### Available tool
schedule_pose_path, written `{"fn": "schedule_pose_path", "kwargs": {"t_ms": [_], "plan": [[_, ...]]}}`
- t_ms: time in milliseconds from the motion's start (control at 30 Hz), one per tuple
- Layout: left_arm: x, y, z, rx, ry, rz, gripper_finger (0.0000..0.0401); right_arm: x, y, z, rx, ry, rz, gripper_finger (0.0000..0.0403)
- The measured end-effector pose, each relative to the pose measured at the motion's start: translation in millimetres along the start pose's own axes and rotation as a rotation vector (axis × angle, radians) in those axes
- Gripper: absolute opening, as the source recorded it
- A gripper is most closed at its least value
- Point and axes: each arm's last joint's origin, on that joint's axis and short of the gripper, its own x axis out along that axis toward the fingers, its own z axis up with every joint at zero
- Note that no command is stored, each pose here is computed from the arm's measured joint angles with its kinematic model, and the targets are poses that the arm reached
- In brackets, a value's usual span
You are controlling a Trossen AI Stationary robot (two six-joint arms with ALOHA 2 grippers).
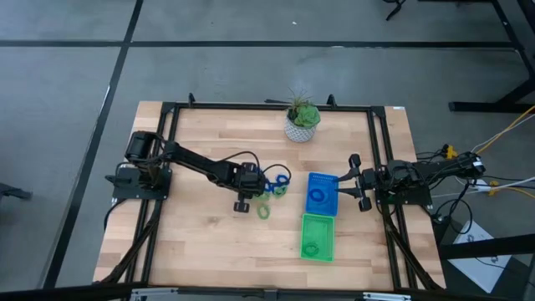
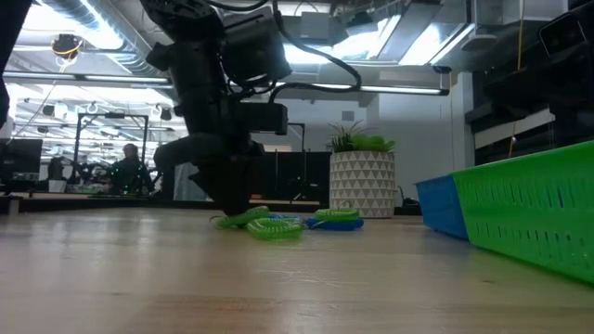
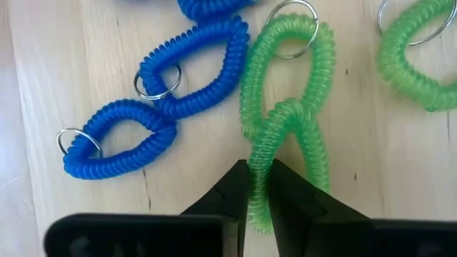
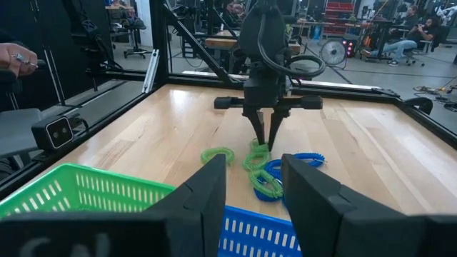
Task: Sort spring keychains
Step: Put the green spring keychain into the green bin
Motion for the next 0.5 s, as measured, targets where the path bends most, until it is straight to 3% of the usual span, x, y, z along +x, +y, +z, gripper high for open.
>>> {"fn": "schedule_pose_path", "kwargs": {"t_ms": [500], "plan": [[-46,7,8,-0.013,-0.138,0.007,0.0035,0,0,0,0.000,0.001,0.000,0.0136]]}}
